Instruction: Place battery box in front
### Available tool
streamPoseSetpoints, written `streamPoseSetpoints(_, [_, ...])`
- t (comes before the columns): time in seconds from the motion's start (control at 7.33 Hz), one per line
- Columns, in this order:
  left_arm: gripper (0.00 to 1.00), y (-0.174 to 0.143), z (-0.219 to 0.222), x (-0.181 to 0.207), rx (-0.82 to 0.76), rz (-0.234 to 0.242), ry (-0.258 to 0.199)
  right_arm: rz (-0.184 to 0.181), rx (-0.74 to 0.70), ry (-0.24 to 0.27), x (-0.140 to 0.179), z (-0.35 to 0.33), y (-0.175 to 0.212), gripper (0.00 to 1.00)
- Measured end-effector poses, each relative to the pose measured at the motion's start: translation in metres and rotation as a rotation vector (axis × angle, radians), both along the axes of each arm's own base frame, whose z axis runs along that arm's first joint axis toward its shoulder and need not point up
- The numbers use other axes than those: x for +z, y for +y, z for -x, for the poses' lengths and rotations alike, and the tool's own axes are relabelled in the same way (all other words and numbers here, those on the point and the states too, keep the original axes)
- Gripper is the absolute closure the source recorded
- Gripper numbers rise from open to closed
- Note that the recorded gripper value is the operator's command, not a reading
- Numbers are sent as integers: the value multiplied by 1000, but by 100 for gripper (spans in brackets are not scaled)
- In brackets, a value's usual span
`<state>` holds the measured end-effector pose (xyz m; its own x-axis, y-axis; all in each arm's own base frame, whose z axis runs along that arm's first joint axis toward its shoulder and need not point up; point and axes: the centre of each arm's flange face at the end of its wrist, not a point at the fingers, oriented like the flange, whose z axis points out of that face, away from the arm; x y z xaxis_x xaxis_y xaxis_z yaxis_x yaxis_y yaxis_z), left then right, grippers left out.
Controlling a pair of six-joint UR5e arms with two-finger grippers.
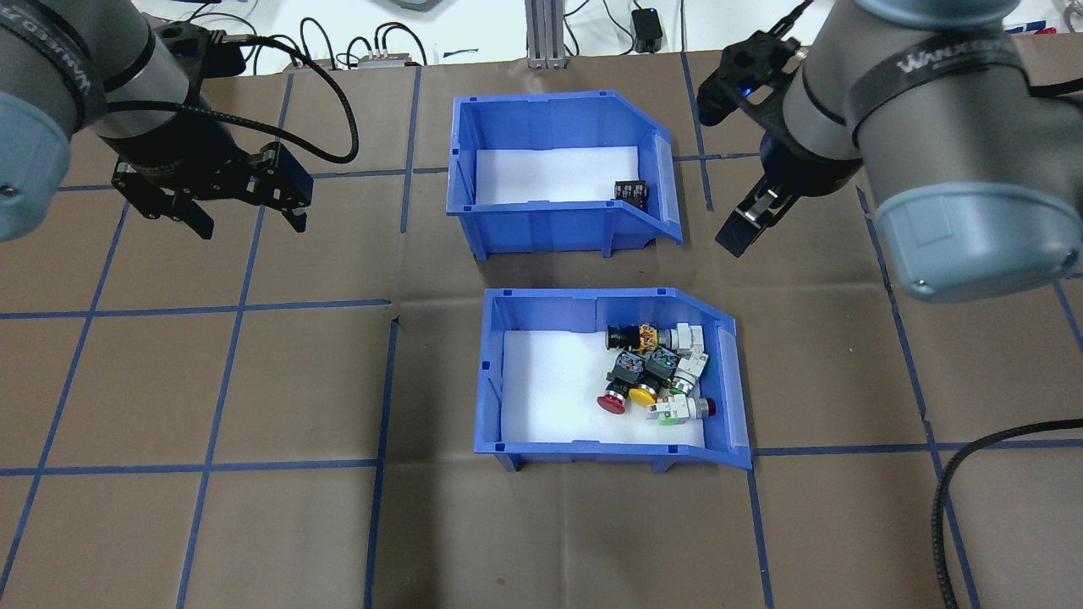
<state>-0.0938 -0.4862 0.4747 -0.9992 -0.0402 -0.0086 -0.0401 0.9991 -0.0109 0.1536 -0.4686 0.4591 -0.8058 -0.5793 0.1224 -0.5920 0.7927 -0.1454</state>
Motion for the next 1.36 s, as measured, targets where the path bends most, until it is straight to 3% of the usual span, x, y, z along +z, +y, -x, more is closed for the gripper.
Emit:
streamPoseSetpoints(0.14, [1,0,1,0,-2,1,-1,21,-184,-41,12,7,-11,0])
streamPoseSetpoints(0.27, [1,0,2,1,-4,2,0,17,-335,-68,20,10,-25,0])
streamPoseSetpoints(0.68, [1,1,5,5,-9,11,3,-86,-661,-80,24,12,-58,0])
streamPoseSetpoints(0.95, [1,2,7,4,-12,3,9,-122,-778,-79,13,15,-58,0])
streamPoseSetpoints(1.36, [1,2,8,0,-14,-7,12,-131,-832,-79,12,20,-49,0])
